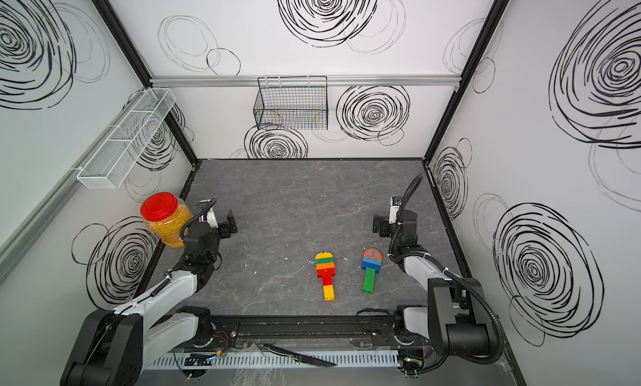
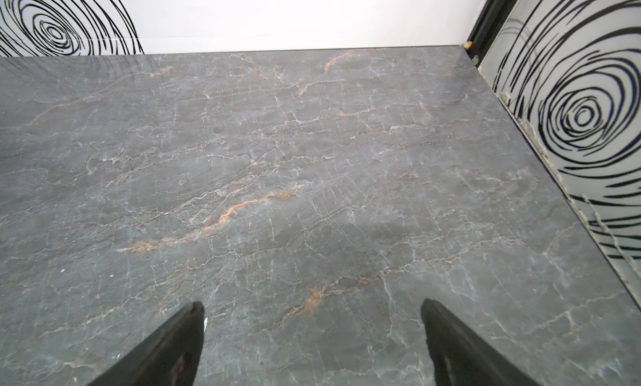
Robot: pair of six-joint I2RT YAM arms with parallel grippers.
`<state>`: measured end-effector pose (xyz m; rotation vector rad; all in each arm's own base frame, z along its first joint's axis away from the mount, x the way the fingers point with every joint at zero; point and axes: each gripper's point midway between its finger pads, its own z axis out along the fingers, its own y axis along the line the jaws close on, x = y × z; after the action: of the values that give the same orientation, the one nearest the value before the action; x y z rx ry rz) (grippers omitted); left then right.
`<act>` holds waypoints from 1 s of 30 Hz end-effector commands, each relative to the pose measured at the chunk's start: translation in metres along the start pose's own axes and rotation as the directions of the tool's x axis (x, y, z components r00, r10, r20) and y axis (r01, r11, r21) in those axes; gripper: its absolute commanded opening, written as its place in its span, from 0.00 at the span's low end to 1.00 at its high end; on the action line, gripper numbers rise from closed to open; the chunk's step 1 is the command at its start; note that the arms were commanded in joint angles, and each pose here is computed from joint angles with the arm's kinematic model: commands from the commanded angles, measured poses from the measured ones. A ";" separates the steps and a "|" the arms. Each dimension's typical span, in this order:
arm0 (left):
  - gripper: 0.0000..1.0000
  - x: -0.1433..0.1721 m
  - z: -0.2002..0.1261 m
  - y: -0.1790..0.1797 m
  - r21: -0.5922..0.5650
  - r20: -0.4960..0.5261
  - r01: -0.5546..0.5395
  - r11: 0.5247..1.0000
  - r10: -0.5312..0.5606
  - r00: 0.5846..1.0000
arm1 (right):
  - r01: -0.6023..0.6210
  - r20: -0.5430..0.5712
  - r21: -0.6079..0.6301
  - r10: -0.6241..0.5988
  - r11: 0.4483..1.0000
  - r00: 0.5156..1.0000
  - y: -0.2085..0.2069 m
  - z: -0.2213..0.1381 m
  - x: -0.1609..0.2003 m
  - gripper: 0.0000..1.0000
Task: Assemble an ice cream with lego
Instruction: Reset both arms
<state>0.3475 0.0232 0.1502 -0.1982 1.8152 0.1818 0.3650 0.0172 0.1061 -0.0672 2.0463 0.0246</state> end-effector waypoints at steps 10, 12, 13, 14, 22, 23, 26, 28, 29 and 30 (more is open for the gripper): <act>0.99 -0.006 0.023 -0.001 -0.014 0.122 0.015 1.000 -0.013 0.992 | 0.057 0.189 -0.036 -0.049 0.998 0.981 0.006 0.004 -0.016 1.00; 0.99 -0.001 0.025 -0.001 -0.034 0.130 0.017 0.999 -0.013 0.991 | 0.047 0.201 -0.040 -0.038 0.998 0.979 0.004 0.001 -0.014 1.00; 0.99 0.000 0.026 -0.002 -0.035 0.133 0.016 0.999 -0.011 0.991 | 0.041 0.210 -0.037 -0.032 0.998 0.977 0.003 -0.002 -0.014 1.00; 0.99 0.000 0.025 -0.002 -0.037 0.132 0.013 0.999 -0.008 0.991 | 0.040 0.230 -0.039 -0.030 0.998 0.973 0.002 -0.005 -0.014 1.00; 0.99 0.003 0.023 -0.002 -0.026 0.140 0.014 1.000 -0.010 0.990 | 0.012 0.237 -0.003 -0.011 1.000 0.971 -0.006 0.000 -0.007 1.00; 0.99 0.003 0.023 -0.003 -0.025 0.141 0.014 1.000 -0.010 0.990 | 0.005 0.227 0.003 -0.006 1.000 0.974 -0.007 0.003 -0.006 1.00; 0.99 0.002 0.023 -0.003 -0.025 0.142 0.014 1.000 -0.010 0.990 | -0.036 0.205 0.059 0.023 0.998 0.978 -0.018 0.008 -0.005 1.00; 0.99 0.002 0.023 -0.003 -0.025 0.143 0.014 1.000 -0.011 0.990 | -0.047 0.201 0.085 0.029 0.995 0.979 -0.021 0.009 -0.005 1.00; 0.99 0.002 0.023 -0.003 -0.025 0.142 0.014 1.000 -0.010 0.990 | -0.047 0.202 0.086 0.029 0.995 0.979 -0.021 0.008 -0.005 1.00; 0.99 0.003 0.023 -0.003 -0.025 0.140 0.013 1.000 -0.009 0.990 | -0.047 0.202 0.086 0.029 0.995 0.979 -0.022 0.009 -0.005 1.00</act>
<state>0.3679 0.0259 0.1290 -0.2051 1.7326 0.2068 0.3687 0.0025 0.0947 -0.0158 1.8840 -0.0095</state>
